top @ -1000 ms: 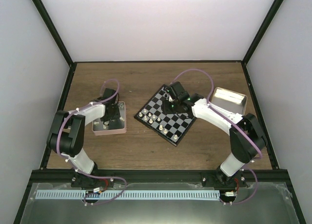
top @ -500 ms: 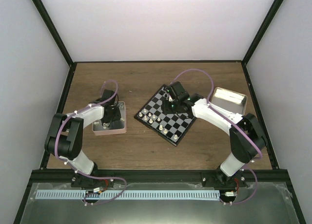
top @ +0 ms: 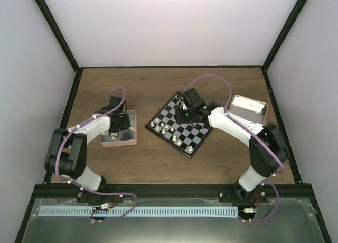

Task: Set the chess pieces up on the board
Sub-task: Pick up the chess piece from the storage box, then place the chess piece on the chessboard.

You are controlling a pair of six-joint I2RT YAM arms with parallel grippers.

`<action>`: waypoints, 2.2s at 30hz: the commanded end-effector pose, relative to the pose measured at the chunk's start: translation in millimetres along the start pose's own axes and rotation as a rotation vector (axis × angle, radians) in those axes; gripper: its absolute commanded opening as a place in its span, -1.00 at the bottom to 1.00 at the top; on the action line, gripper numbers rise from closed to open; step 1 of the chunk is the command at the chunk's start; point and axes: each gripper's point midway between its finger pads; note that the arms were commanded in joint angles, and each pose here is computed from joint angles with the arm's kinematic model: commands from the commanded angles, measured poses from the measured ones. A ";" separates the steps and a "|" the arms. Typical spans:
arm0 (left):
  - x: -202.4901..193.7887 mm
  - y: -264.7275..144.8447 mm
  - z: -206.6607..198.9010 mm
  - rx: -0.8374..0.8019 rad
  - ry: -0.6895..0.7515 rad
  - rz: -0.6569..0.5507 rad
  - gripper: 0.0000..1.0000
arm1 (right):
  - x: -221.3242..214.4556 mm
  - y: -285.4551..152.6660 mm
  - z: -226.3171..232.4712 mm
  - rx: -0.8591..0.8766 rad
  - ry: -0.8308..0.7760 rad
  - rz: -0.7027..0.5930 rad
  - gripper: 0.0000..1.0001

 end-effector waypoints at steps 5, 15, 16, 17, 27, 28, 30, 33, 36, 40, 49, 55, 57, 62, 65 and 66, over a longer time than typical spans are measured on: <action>38.2 -77.8 -55.5 -0.309 0.060 -0.200 -0.74 | 29.7 -41.6 29.4 0.197 0.009 -0.119 -0.14; 23.6 -194.5 -155.6 -0.940 0.319 -0.336 -0.73 | 53.8 -144.8 97.7 0.608 -0.176 -0.336 0.21; 19.2 -205.9 -163.2 -0.986 0.353 -0.347 -0.73 | 53.8 -153.8 102.9 0.643 -0.194 -0.352 0.24; 13.5 -216.0 -170.6 -1.026 0.387 -0.353 -0.73 | 54.3 -162.0 107.3 0.670 -0.206 -0.365 0.28; -30.1 -275.2 -198.8 -1.265 0.623 -0.373 -0.74 | 58.0 -180.8 130.5 0.768 -0.220 -0.286 0.33; -32.9 -276.8 -199.5 -1.276 0.633 -0.369 -0.74 | 54.5 -178.0 133.0 0.787 -0.222 -0.257 0.32; -37.1 -280.1 -200.9 -1.294 0.653 -0.363 -0.74 | 50.0 -173.5 136.2 0.811 -0.224 -0.216 0.28; -40.1 -279.3 -202.0 -1.296 0.667 -0.355 -0.74 | 46.4 -164.7 136.9 0.814 -0.215 -0.167 0.17; -40.5 -277.0 -201.7 -1.277 0.684 -0.352 -0.74 | 42.9 -160.8 137.7 0.822 -0.216 -0.141 -0.03; -38.8 -274.8 -200.3 -1.249 0.691 -0.361 -0.74 | 37.1 -157.7 137.4 0.833 -0.211 -0.110 -0.31; -36.0 -270.3 -199.8 -1.223 0.689 -0.368 -0.74 | 24.1 -155.1 138.2 0.868 -0.203 -0.048 -0.41; -34.7 -270.4 -199.8 -1.218 0.689 -0.370 -0.72 | 22.3 -155.8 139.5 0.885 -0.211 -0.043 -0.75; -34.2 -269.2 -199.6 -1.212 0.686 -0.369 -0.66 | 23.6 -154.3 138.7 0.875 -0.210 -0.051 -0.87; -30.6 -254.1 -196.4 -1.149 0.658 -0.362 0.04 | 37.9 -138.2 120.0 0.723 -0.181 -0.138 -0.96; -24.4 -236.3 -191.1 -1.063 0.637 -0.371 0.29 | 45.9 -118.7 92.9 0.553 -0.153 -0.202 -0.96; -21.6 -230.0 -188.9 -1.030 0.624 -0.371 0.33 | 46.7 -112.4 83.5 0.498 -0.148 -0.215 -0.96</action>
Point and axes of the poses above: each gripper's point midway between its finger pads, its own y axis out along the fingers, its own z axis along the line the jaws close on, x = y × z, and after that the axes turned 1 degree about y, right-handed
